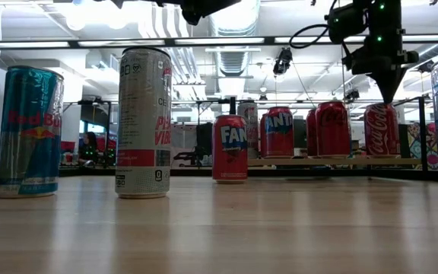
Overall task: Place canned beverage on shelf
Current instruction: Put the red white soda can on the shelf
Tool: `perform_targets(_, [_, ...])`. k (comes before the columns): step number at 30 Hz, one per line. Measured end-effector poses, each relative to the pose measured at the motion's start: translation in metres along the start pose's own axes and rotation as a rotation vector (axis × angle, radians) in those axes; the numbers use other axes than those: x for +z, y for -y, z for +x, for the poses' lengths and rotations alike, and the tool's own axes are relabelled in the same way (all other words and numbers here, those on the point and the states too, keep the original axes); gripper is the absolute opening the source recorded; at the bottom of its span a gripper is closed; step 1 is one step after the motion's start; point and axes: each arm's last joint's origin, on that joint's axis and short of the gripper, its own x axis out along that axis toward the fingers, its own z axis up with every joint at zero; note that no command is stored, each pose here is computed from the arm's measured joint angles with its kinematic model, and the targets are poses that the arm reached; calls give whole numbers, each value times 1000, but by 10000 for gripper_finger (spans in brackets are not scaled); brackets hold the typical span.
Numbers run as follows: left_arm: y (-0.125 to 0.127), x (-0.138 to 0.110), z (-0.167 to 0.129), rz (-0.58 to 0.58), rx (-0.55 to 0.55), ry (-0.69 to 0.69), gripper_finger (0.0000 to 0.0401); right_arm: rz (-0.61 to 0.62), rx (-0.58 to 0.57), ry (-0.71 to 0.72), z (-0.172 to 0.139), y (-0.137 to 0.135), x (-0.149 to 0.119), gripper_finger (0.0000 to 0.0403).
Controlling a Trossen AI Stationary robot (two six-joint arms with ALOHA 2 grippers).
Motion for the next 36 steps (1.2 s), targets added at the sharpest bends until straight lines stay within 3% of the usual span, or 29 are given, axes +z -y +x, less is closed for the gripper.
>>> perform_targets(10, [0,0,0,0,0,-1,190,16,-2,15,-7,2,1,9])
perform_targets(24, [0,0,0,0,0,1,190,56,5,207,-15,1,20,9])
perform_targets(36, [0,0,0,0,0,1,190,85,-49,193,-5,0,18,9])
